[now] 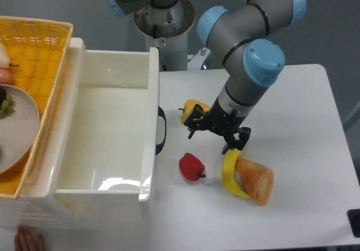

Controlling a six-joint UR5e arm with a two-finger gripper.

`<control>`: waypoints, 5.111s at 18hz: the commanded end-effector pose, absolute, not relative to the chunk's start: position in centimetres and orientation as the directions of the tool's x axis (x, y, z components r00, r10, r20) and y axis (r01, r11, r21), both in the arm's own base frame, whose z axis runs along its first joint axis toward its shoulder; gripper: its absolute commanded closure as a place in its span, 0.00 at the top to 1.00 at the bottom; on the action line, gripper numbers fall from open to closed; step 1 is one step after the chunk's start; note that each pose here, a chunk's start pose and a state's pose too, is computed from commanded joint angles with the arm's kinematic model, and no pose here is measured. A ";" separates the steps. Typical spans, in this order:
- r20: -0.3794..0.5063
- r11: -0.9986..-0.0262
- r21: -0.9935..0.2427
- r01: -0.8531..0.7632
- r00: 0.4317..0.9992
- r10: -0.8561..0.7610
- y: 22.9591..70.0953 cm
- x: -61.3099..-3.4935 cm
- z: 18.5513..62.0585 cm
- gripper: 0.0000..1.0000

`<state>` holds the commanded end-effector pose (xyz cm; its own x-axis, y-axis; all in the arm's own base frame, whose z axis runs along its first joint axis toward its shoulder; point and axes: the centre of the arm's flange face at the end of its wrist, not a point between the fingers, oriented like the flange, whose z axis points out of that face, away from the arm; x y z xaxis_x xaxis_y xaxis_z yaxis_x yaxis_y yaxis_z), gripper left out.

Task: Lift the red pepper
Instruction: 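Move the open gripper over the small red bell pepper and descend, then close the gripper around the red pepper's body, then hold the red pepper in the closed gripper, adjusting position slightly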

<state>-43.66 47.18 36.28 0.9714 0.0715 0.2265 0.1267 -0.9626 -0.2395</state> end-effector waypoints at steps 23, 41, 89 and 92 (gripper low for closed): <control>0.156 -0.916 -0.108 0.387 0.916 0.369 50.2 -42.3 31.8 1.00; 0.104 -0.735 0.035 0.677 0.729 0.677 52.1 -40.5 24.3 1.00; 0.016 -0.706 0.067 0.705 0.706 0.708 54.6 -38.4 19.3 1.00; 0.014 -0.706 0.069 0.705 0.706 0.708 54.6 -38.4 19.1 1.00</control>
